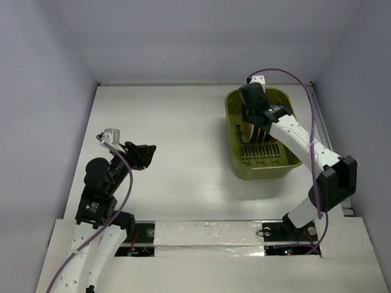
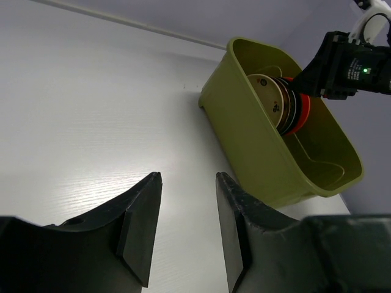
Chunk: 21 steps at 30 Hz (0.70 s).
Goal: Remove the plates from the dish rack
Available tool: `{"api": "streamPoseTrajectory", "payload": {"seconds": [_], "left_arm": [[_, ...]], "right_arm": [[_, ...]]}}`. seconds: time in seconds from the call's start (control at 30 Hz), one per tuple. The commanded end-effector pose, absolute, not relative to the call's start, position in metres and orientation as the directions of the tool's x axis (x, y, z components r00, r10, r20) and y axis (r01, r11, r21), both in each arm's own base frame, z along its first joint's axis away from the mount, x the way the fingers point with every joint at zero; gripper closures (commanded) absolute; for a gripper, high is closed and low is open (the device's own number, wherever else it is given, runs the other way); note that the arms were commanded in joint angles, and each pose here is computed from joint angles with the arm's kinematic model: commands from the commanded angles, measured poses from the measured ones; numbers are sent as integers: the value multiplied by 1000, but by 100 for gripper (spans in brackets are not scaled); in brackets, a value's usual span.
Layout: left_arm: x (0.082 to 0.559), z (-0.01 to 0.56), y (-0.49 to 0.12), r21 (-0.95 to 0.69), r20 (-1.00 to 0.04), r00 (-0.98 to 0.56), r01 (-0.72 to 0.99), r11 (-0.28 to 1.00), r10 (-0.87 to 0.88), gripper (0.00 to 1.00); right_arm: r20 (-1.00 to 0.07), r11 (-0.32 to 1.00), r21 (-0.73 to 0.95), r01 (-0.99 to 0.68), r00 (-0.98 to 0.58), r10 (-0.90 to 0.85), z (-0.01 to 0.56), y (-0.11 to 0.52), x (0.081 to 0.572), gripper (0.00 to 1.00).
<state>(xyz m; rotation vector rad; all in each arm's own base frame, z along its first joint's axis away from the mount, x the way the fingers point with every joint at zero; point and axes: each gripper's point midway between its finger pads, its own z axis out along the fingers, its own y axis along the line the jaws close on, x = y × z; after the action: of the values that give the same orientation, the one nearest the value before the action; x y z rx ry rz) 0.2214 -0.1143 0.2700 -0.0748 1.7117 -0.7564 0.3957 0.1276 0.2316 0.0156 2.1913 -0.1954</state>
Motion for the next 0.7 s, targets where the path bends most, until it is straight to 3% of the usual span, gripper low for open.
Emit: {"api": "streamPoseTrajectory", "payload": {"seconds": [0.0, 0.33, 0.67], "left_arm": [[221, 279, -117, -509, -860, -264, 374, 775, -437, 62], [221, 280, -117, -506, -862, -258, 375, 777, -436, 62], [219, 282, -117, -504, -863, -253, 381, 775, -437, 62]], "right_arm": [[-841, 986, -127, 105, -539, -51, 250, 127, 414, 59], [-809, 972, -195, 130, -582, -84, 219, 121, 432, 63], [-792, 949, -267, 168, -599, -117, 207, 111, 438, 74]]}}
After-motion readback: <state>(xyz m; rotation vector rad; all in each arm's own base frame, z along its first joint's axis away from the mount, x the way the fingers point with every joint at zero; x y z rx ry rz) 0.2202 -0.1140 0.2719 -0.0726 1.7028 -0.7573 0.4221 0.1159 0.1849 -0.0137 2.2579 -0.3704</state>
